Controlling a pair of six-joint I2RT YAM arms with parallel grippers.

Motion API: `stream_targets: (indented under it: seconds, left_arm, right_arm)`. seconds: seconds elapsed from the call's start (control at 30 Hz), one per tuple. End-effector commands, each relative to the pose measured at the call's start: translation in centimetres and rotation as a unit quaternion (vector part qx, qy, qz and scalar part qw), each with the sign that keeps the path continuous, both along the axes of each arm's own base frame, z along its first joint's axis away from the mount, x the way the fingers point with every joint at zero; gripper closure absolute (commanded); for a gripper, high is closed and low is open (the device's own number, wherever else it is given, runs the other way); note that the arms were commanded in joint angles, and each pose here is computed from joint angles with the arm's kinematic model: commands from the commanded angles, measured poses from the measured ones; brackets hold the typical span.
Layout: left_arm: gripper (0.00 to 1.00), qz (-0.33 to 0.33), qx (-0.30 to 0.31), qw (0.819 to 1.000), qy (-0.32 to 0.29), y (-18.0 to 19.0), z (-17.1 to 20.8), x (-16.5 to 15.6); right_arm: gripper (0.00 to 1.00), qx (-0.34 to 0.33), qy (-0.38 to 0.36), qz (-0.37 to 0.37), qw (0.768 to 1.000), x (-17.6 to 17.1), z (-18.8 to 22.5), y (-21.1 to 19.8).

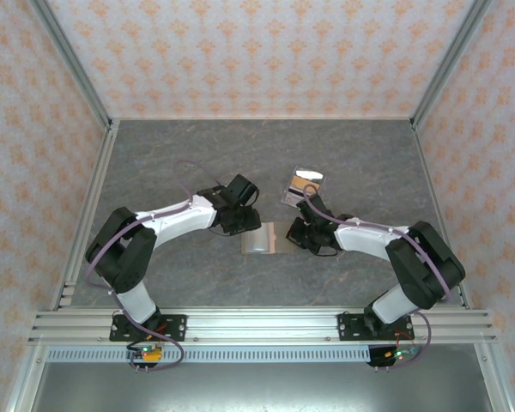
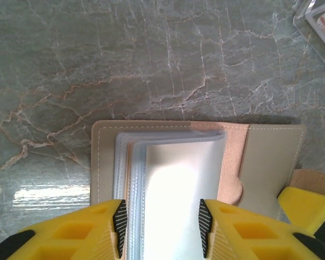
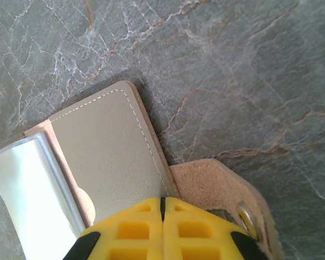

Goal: Take the credit cards out of the card holder

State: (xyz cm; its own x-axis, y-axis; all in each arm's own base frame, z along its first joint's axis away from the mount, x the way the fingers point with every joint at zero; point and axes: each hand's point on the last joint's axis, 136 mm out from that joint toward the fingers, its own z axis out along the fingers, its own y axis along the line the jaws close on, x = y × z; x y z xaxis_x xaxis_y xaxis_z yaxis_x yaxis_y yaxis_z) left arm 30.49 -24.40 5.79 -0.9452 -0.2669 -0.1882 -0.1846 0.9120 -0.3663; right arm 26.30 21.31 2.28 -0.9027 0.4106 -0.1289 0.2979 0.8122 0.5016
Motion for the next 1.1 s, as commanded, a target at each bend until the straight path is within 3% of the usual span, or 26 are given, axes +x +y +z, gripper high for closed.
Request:
stream_targets:
  seconds: [0.0,0.4,0.73,1.07]
  left_arm:
    - [0.57,0.003,0.006,1.0,0.03,0.1,-1.4,-0.9]
    - [0.58,-0.01,-0.006,0.999,0.05,-0.9,-2.4,-1.0]
    - [0.71,-0.025,-0.016,0.998,0.047,-1.4,-2.0,-1.0]
    - [0.73,-0.057,-0.049,0.997,0.035,-3.0,-0.9,-1.0]
  right_arm:
    - [0.98,-0.033,0.011,-0.005,0.999,-0.5,-1.6,-1.1]
    - [0.98,-0.034,0.014,-0.002,0.999,-0.5,-1.8,-1.0]
    - [0.98,-0.035,0.017,-0.002,0.999,-0.5,-2.1,-1.0]
    - [0.98,-0.036,0.021,-0.001,0.999,-0.6,-2.4,-1.0]
